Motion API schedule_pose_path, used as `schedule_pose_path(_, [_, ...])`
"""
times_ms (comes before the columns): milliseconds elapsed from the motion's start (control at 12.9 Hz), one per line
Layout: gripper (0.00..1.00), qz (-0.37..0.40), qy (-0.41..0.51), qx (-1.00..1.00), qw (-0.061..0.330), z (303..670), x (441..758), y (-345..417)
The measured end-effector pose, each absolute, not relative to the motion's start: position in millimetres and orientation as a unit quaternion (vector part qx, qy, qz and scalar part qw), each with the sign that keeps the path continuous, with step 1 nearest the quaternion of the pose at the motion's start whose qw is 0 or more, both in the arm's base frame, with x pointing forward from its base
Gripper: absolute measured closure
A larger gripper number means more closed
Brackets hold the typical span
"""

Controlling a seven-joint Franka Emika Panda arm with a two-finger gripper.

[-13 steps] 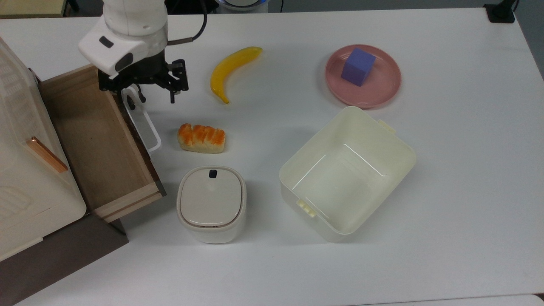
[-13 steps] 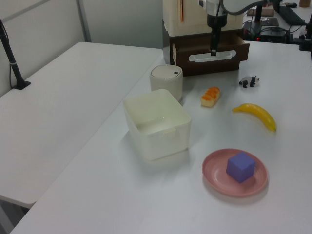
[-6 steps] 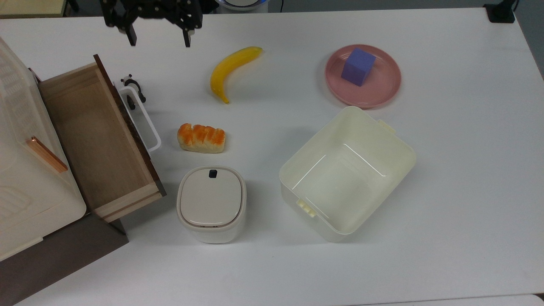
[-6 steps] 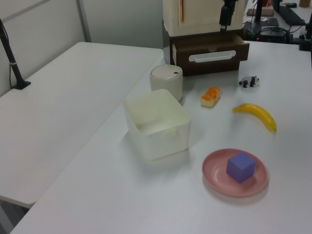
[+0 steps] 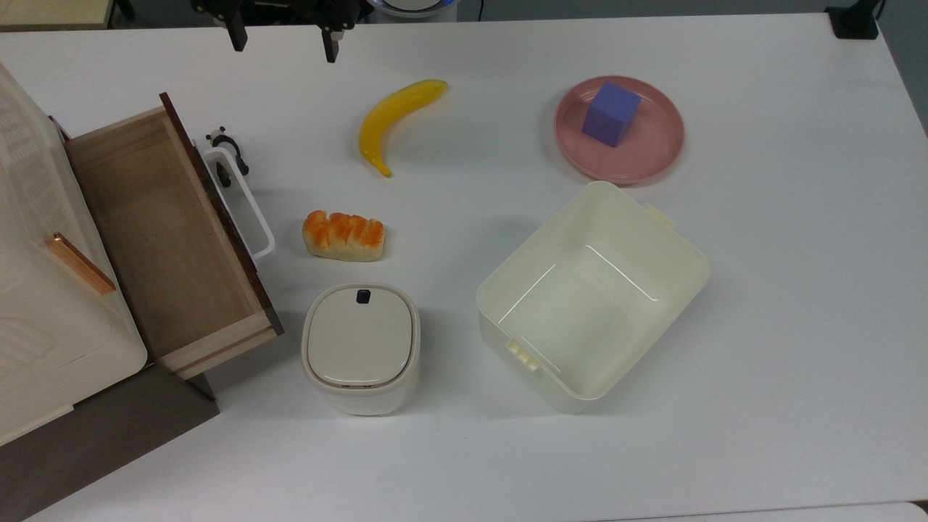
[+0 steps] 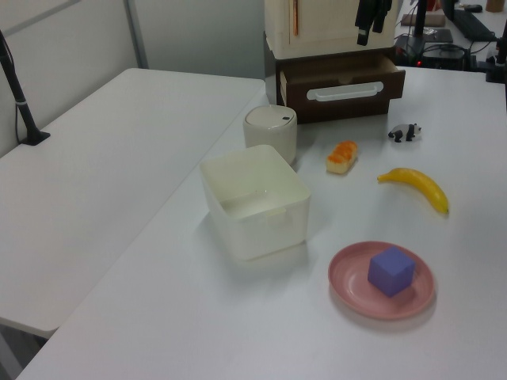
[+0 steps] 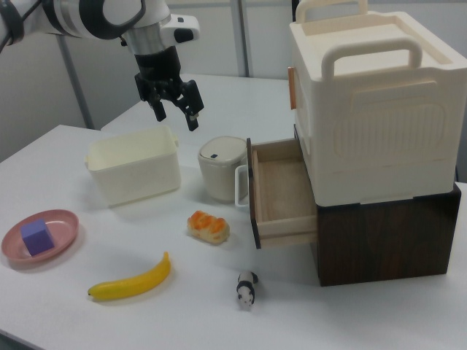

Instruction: Slide the drawer open

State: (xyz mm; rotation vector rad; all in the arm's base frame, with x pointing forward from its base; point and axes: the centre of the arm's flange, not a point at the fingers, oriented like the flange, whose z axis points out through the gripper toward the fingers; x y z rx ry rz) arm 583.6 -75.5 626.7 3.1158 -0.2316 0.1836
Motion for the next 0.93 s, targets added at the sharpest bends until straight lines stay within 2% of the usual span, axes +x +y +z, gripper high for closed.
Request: schedule_pose_path(930, [0.00, 0.059, -0.118, 0.991, -0.002, 626.7, 583.9, -69.1])
